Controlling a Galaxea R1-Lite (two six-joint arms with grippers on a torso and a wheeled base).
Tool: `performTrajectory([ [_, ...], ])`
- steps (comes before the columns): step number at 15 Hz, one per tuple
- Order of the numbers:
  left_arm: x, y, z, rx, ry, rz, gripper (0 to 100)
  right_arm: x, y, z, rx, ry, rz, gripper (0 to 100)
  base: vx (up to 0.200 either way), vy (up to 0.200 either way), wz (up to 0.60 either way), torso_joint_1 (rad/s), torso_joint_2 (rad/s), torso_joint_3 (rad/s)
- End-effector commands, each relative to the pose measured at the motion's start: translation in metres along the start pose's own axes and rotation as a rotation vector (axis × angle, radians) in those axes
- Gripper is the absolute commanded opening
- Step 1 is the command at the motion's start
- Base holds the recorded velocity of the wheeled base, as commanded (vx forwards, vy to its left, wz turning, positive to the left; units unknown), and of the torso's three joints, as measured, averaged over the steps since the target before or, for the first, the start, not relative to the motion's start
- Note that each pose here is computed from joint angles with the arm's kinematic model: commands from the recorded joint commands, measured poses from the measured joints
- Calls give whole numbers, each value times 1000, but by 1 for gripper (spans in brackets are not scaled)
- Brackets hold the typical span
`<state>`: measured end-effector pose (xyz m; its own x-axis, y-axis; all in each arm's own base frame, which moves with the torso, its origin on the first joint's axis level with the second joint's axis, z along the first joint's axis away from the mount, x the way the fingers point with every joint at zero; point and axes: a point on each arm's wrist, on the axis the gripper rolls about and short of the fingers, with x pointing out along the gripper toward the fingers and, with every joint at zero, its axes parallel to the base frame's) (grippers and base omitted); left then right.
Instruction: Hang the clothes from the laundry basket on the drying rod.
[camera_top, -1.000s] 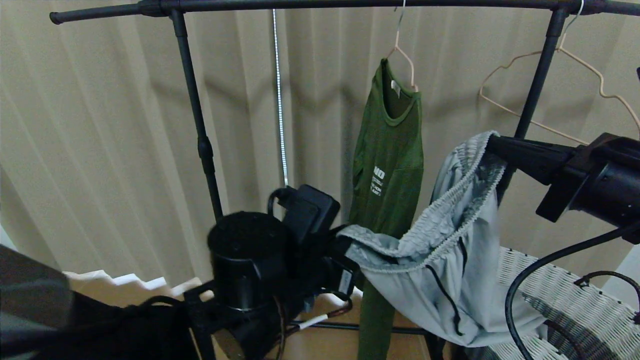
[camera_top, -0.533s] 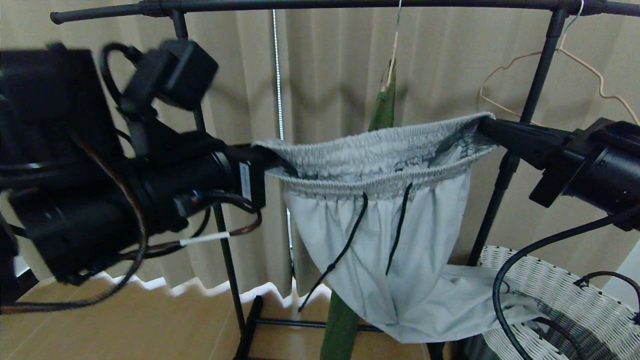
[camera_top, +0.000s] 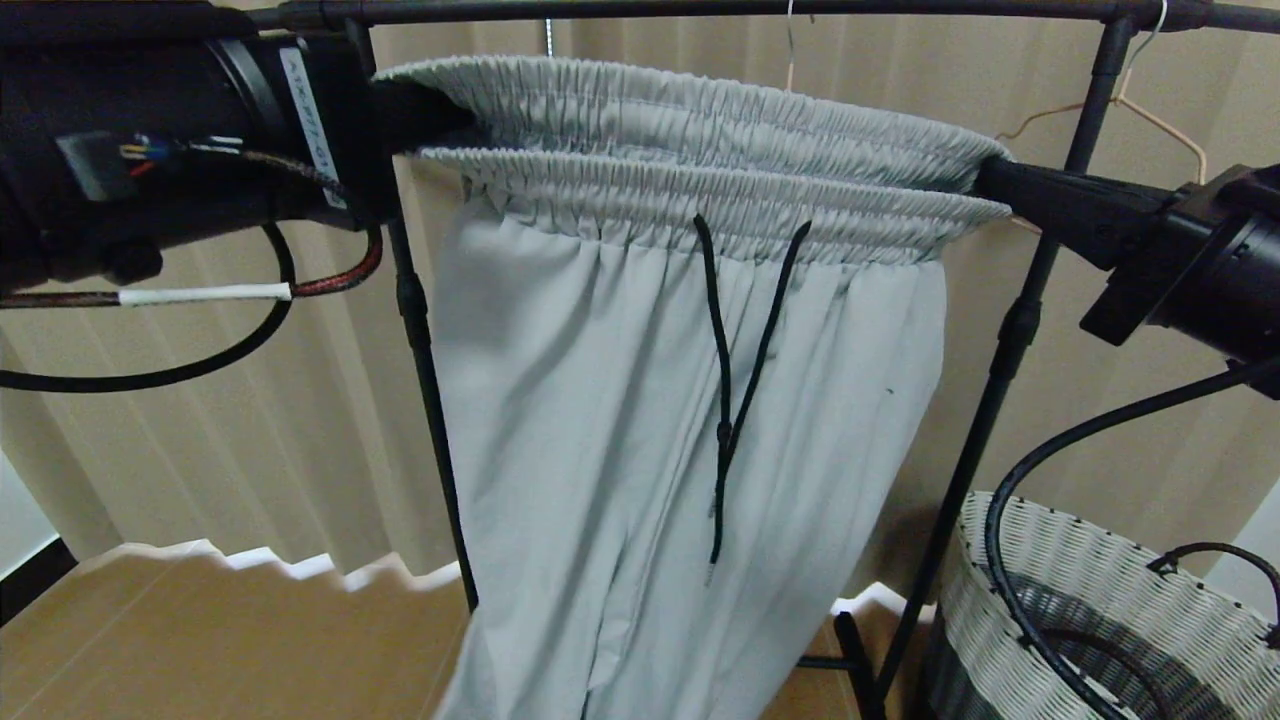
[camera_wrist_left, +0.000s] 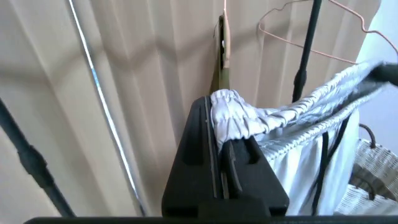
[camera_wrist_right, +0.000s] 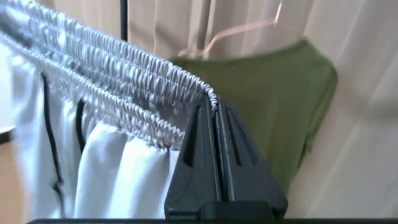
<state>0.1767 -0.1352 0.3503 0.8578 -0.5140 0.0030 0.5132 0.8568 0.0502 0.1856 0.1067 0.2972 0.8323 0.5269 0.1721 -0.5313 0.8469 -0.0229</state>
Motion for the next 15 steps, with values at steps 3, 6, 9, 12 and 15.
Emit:
performTrajectory([
  [3,0,5,-12,18,151,26,0,17,-4,-8,-72,30,-19,0,0,0,0,0,0,0],
  [6,3,4,-19,22,198,21,0,21,-9,-15,-110,55,-35,0,0,0,0,0,0,0],
  [9,4,3,-19,14,197,15,0,25,-9,-16,-109,58,-41,0,0,0,0,0,0,0],
  [12,5,3,-25,1,217,13,0,25,-10,-16,-109,60,-44,0,0,0,0,0,0,0],
  [15,9,-2,-30,-17,231,1,0,24,-16,-17,-112,65,-68,0,0,0,0,0,0,0],
])
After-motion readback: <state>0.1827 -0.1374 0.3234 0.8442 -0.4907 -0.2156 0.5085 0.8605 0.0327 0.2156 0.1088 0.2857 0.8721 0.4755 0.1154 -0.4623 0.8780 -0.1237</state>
